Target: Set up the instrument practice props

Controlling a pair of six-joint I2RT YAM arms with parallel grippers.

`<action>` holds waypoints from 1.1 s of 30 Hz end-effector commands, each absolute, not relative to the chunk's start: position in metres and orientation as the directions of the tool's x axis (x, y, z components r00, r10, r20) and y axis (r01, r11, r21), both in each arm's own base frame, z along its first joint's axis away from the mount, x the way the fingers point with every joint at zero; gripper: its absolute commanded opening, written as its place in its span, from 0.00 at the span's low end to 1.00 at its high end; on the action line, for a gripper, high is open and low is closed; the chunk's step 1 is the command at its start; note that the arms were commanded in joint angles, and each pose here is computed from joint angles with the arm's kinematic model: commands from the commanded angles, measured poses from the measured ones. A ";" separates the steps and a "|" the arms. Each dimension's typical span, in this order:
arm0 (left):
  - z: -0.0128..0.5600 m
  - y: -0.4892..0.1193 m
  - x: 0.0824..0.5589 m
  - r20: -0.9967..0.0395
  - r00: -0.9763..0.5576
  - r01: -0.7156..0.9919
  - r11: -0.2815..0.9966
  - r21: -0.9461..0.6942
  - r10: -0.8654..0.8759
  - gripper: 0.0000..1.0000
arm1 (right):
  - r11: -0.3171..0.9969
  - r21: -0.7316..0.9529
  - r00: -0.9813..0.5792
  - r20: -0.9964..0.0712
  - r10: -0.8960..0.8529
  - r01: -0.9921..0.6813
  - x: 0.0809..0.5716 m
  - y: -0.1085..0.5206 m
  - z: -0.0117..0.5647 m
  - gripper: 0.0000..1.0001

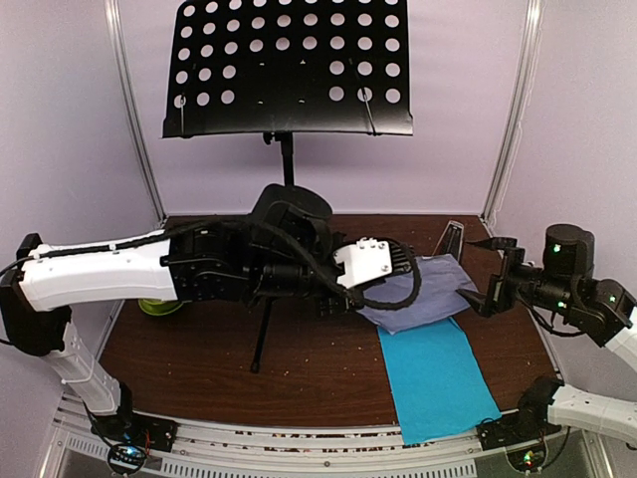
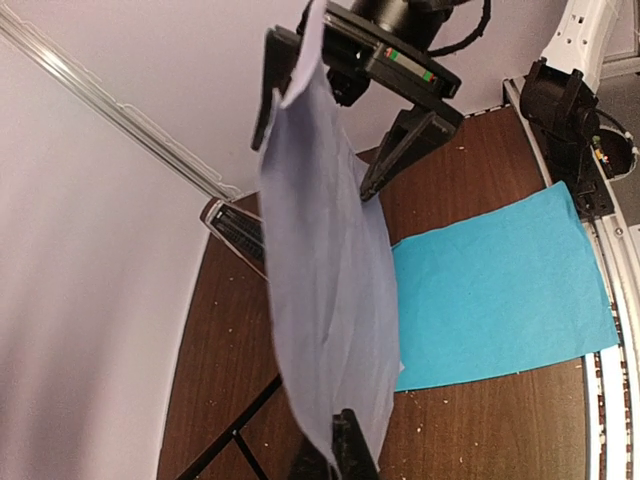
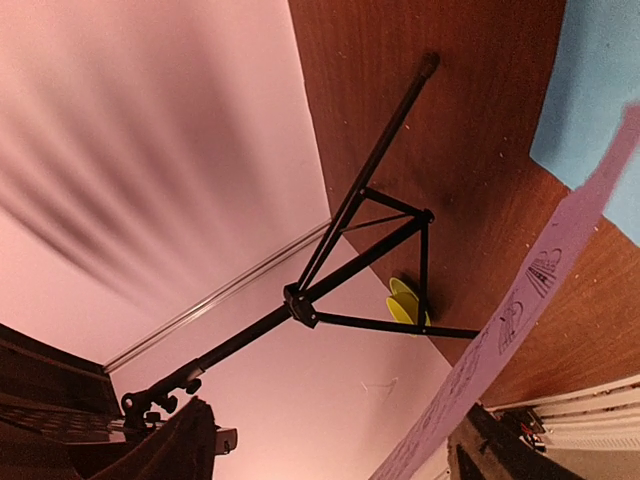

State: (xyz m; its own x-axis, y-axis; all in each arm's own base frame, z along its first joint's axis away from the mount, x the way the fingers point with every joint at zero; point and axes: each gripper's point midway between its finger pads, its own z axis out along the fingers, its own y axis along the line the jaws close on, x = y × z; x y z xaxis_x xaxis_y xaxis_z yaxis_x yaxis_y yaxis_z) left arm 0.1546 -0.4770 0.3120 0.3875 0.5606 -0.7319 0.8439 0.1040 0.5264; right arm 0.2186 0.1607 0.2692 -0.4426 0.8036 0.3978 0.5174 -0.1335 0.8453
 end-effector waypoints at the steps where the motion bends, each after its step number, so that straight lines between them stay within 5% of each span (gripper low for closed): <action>1: 0.331 -0.483 0.154 -0.709 0.449 0.802 0.106 0.588 0.544 0.00 | -0.123 0.834 -0.443 0.404 0.801 0.538 0.219 0.170 0.271 0.72; 7: 0.330 -0.482 0.152 -0.654 0.495 0.752 0.094 0.652 0.572 0.00 | -0.112 0.807 -0.405 0.405 0.819 0.580 0.213 0.165 0.266 0.49; 12: 0.333 -0.482 0.152 -0.628 0.523 0.713 0.107 0.693 0.576 0.01 | -0.108 0.797 -0.396 0.406 0.824 0.594 0.212 0.164 0.264 0.20; 15: 0.334 -0.480 0.152 -0.625 0.526 0.711 0.105 0.695 0.576 0.19 | -0.109 0.810 -0.401 0.396 0.826 0.576 0.215 0.164 0.267 0.03; 19: 0.339 -0.472 0.154 -0.655 0.500 0.716 0.155 0.681 0.567 0.38 | -0.086 0.852 -0.437 0.349 0.829 0.517 0.219 0.164 0.277 0.00; 25: 0.341 -0.443 0.163 -0.742 0.398 0.747 0.279 0.603 0.540 0.60 | 0.156 0.959 -0.589 0.015 0.808 0.238 0.216 0.159 0.323 0.00; 30: 0.343 -0.423 0.181 -0.855 0.238 0.805 0.398 0.439 0.462 0.62 | 0.509 0.857 -0.795 -0.364 0.486 -0.081 0.211 0.200 0.347 0.00; 33: 0.342 -0.418 0.186 -0.887 0.188 0.822 0.426 0.378 0.423 0.63 | 0.661 0.720 -0.838 -0.481 0.258 -0.210 0.203 0.206 0.339 0.00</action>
